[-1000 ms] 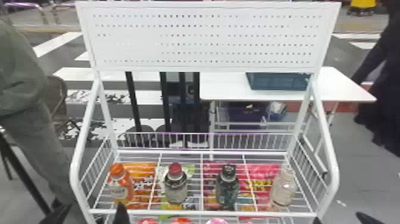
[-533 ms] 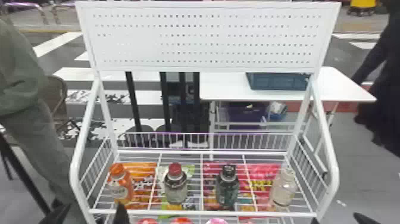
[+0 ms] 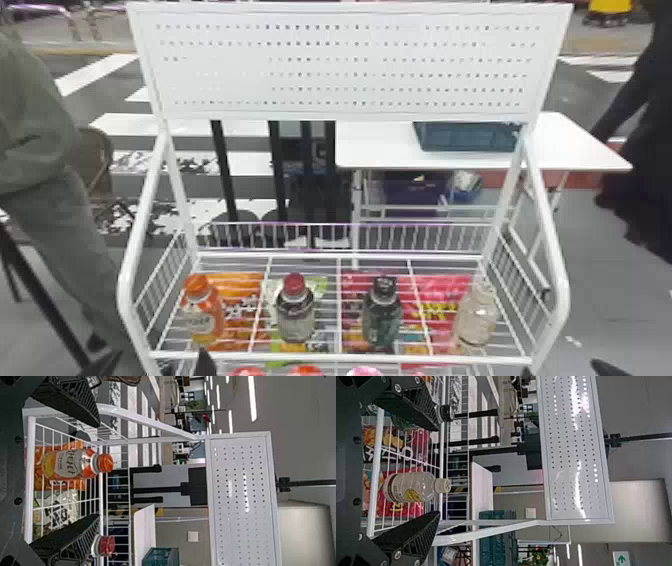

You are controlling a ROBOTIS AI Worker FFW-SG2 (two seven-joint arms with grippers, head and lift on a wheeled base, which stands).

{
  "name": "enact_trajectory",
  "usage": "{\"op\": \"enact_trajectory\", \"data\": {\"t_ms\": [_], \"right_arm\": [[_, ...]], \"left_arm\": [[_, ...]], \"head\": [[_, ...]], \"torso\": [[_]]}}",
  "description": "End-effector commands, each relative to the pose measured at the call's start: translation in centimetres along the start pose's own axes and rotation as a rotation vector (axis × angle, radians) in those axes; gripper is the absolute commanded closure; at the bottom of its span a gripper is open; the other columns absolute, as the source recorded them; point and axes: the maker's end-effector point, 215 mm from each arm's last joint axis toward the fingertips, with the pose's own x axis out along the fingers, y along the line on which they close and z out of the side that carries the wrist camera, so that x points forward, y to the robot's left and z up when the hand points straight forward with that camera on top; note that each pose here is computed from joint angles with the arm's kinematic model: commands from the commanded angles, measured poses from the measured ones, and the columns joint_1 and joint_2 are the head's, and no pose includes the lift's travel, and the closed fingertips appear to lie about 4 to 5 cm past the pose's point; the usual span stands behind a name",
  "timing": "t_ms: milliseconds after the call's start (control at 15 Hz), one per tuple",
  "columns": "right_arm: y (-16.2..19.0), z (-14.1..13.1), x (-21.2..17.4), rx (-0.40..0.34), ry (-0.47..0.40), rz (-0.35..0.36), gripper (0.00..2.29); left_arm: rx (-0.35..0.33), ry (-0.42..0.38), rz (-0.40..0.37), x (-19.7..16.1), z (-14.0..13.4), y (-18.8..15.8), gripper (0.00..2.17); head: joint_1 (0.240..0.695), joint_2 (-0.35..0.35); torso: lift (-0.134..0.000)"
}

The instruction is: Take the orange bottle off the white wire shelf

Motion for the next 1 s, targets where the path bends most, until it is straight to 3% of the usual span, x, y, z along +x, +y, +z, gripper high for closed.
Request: {"op": "enact_trajectory", "data": {"t_ms": [0,200,333,733,933], "right_arm": [[-0.1,-0.2,0.0,0.003,0.002,0.001,0.15],[-0.1,-0.1,0.0,-0.001,0.001,0.001,0.15],[-0.1,-0.2,0.0,-0.003,0.004,0.0,0.15],[-0.3,-0.8,0.0,-0.007,0.014,0.0,0.15],[-0.3,-0.9,0.0,-0.006,0.017,-0.001,0.15]], "left_arm": [[0.005,0.026,-0.006,-0.1,-1.7,-0.1,0.09],[-0.014,0.015,-0.011,0.3,-3.5,-0.5,0.09],[-0.058,-0.049,0.007,1.3,-4.3,-0.3,0.09],[-0.066,0.012,0.024,5.2,-11.3,-0.2,0.09],[-0.061,-0.003,0.022,7.4,-11.8,-0.5,0.09]], "head": [[0.499,0.0],[0.499,0.0],[0.499,0.0],[0.499,0.0],[0.499,0.0]], "torso": [[0.0],[0.0],[0.0],[0.0],[0.0]]}}
